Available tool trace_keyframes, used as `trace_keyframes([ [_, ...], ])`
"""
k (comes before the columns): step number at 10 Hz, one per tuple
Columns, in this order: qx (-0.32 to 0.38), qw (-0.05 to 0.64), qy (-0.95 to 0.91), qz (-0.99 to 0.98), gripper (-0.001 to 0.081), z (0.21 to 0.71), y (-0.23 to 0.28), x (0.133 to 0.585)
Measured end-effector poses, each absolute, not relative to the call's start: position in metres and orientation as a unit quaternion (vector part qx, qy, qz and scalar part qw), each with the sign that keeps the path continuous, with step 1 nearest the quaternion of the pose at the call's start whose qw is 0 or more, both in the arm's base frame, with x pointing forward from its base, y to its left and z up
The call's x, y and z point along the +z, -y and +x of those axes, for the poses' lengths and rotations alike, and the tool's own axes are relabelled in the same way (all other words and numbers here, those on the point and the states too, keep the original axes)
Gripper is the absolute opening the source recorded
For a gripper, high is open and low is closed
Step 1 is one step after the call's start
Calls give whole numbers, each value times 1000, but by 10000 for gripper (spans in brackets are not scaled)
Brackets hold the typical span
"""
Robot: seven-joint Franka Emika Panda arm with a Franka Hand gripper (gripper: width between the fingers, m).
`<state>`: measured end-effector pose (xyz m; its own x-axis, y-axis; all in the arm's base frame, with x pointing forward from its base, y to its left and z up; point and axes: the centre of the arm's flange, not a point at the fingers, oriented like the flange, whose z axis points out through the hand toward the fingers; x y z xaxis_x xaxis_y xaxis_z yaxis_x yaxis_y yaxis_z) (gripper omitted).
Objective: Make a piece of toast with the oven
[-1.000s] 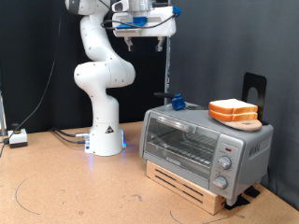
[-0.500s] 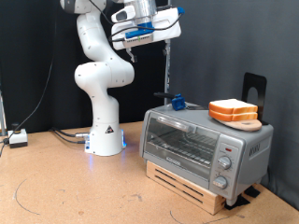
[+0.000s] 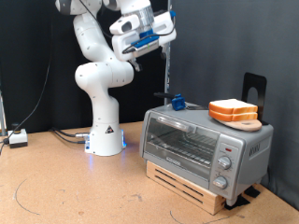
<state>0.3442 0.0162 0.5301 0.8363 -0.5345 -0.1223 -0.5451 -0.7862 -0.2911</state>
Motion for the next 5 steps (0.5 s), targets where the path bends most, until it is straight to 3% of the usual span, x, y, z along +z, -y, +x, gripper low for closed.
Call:
trace_keyframes([
  [5,-5,220,-325,-920,809,353,-20,513],
])
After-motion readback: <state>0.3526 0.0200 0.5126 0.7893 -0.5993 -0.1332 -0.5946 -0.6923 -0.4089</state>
